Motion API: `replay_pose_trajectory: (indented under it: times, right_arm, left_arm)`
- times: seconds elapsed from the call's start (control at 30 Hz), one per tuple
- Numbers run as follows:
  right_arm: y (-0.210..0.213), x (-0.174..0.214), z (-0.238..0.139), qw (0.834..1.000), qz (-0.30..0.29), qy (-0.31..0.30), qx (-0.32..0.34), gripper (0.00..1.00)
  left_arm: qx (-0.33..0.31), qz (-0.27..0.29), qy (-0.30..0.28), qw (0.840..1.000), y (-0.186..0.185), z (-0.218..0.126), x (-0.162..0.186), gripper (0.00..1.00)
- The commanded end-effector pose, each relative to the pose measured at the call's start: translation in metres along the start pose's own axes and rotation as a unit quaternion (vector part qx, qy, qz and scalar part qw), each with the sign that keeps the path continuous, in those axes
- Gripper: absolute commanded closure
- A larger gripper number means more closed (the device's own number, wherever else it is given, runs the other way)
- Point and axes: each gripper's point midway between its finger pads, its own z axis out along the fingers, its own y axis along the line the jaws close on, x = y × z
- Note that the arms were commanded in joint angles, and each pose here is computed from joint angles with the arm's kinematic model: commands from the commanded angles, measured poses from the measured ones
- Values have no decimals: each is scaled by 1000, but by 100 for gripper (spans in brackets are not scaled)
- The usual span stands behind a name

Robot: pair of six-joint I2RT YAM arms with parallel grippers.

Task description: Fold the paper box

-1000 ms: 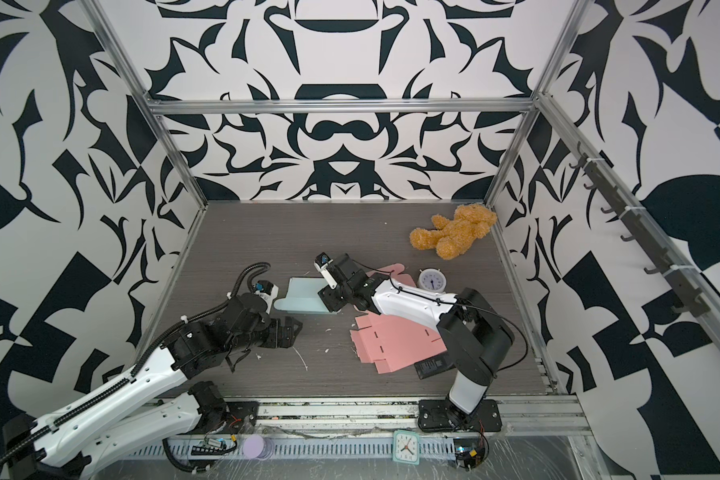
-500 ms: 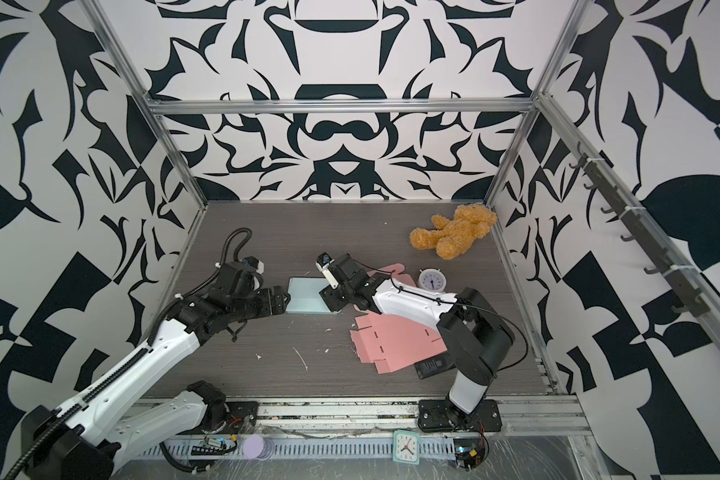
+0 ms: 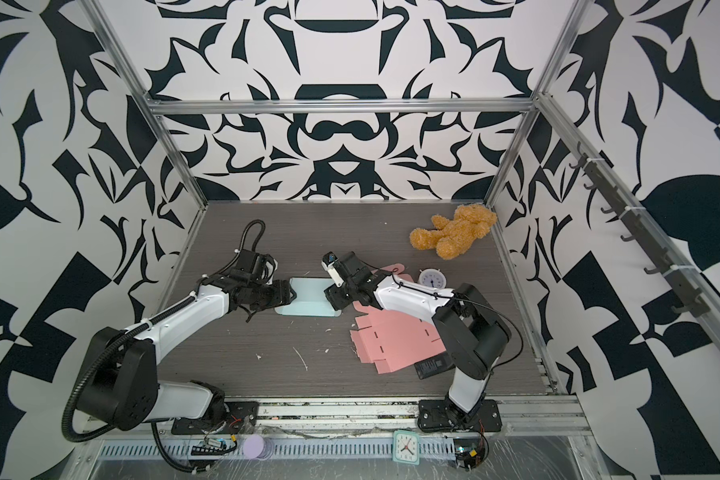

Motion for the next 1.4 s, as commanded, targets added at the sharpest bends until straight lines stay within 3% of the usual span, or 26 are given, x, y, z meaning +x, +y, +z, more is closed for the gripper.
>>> replay_pose_trajectory:
  times: [0.0,0.9,1.37]
  right_arm:
    - [0,0,-1,1000,11,5,-6,31]
    - [-3,8,12,999,36,22,-26,35]
    - [-4,4,13,999,36,21,-25,36]
  left_arm:
    - [9,5,2,1000,-1,5,0,34]
    - [-25,-5,24,999,22,26,17,58]
    - [-35,-5,30,999,27,29,21,59]
